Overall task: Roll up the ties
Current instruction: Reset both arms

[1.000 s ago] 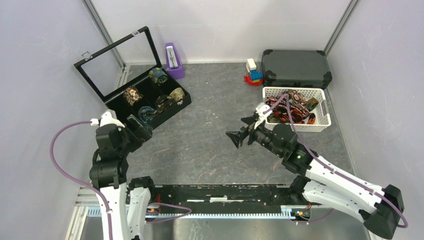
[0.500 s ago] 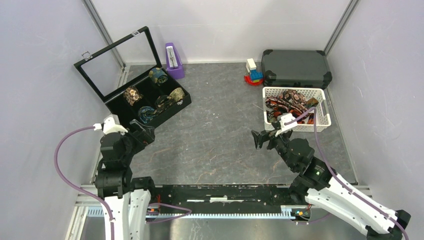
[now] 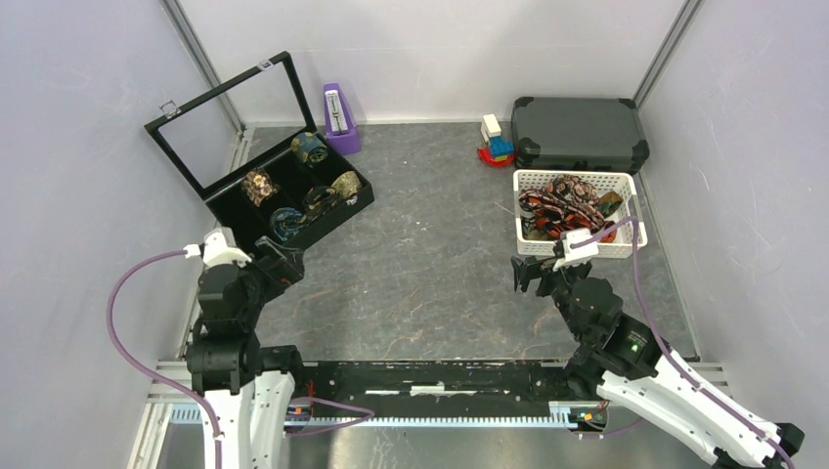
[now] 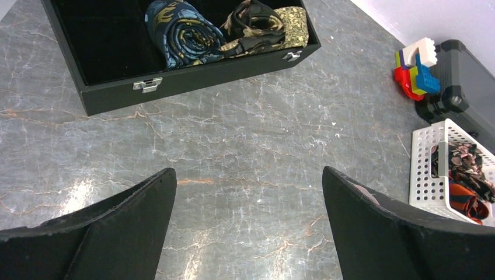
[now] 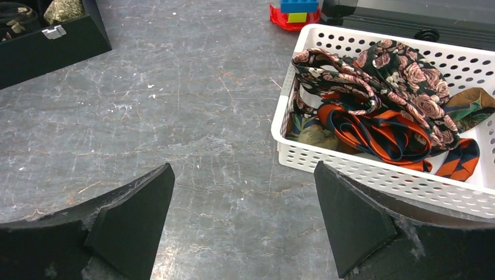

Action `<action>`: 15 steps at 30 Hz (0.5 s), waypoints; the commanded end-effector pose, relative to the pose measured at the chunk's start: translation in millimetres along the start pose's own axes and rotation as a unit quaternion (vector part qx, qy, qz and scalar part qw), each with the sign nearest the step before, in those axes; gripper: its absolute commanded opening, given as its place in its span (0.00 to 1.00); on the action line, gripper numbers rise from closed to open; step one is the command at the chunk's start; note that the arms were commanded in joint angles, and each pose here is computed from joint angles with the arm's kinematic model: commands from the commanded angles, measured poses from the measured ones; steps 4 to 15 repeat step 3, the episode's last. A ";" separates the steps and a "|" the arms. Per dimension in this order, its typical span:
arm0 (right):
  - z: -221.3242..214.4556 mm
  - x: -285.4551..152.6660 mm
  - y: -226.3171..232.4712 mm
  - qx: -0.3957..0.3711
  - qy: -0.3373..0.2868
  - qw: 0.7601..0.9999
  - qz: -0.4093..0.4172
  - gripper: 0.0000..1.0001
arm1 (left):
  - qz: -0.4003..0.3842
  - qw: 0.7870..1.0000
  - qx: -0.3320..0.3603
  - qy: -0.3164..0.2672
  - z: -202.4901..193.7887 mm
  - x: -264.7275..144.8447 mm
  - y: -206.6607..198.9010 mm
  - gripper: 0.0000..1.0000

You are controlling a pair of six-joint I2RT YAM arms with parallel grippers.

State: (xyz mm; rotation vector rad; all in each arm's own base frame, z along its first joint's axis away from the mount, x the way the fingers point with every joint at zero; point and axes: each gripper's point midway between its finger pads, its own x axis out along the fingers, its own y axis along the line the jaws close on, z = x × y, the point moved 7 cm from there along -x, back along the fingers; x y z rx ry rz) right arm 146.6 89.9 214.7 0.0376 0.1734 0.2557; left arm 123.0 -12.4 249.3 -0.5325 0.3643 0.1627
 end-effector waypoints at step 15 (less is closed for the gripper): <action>9.8 1.2 -0.2 0.002 0.000 1.000 -0.014 0.98 | -0.006 1.000 0.002 -0.017 5.1 2.7 -2.4 1.00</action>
